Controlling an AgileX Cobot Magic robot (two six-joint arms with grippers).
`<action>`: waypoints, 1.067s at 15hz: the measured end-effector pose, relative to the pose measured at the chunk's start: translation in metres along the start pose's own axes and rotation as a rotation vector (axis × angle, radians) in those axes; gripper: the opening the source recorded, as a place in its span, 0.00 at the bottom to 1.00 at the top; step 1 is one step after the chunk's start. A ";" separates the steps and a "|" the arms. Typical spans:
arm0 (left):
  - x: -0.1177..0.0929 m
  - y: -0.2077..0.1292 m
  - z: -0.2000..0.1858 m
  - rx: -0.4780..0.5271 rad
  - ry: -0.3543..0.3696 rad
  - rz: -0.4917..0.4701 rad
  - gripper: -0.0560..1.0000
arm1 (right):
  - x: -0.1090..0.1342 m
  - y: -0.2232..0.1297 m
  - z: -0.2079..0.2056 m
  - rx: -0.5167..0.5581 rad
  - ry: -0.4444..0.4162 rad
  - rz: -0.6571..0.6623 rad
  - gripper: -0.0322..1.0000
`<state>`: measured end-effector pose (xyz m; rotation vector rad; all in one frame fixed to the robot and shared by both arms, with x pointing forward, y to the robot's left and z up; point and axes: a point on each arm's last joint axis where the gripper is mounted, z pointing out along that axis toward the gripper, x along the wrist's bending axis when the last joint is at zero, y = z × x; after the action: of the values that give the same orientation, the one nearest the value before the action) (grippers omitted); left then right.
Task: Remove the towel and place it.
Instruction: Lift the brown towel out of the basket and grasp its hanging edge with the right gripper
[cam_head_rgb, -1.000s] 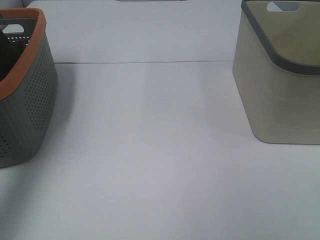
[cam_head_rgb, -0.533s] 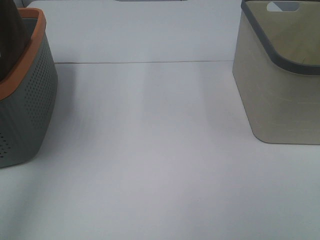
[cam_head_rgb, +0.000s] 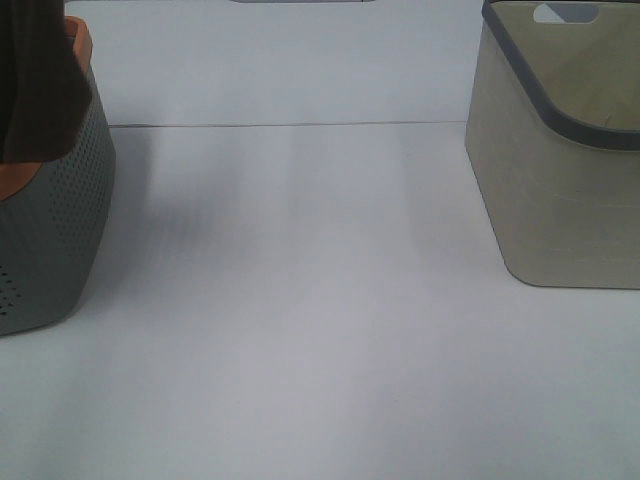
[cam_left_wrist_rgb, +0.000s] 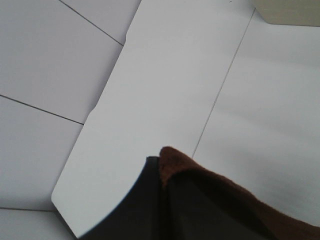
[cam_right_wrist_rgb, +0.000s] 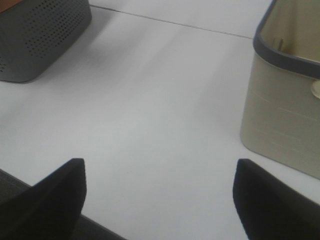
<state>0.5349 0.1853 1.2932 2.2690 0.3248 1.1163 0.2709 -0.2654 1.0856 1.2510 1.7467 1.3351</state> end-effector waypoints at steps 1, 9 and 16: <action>-0.002 0.008 0.007 -0.020 -0.008 0.010 0.05 | -0.001 0.004 0.009 0.014 0.024 -0.006 0.71; -0.043 0.068 0.054 -0.127 -0.109 0.134 0.05 | -0.024 0.029 0.089 0.022 0.132 -0.113 0.71; -0.085 0.100 0.067 -0.200 -0.196 0.155 0.05 | -0.037 0.028 0.142 -0.015 0.237 -0.098 0.71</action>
<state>0.5315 0.0402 1.2664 2.2292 -0.0397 0.9443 0.4176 -0.2442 1.0651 1.0188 1.9278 1.4848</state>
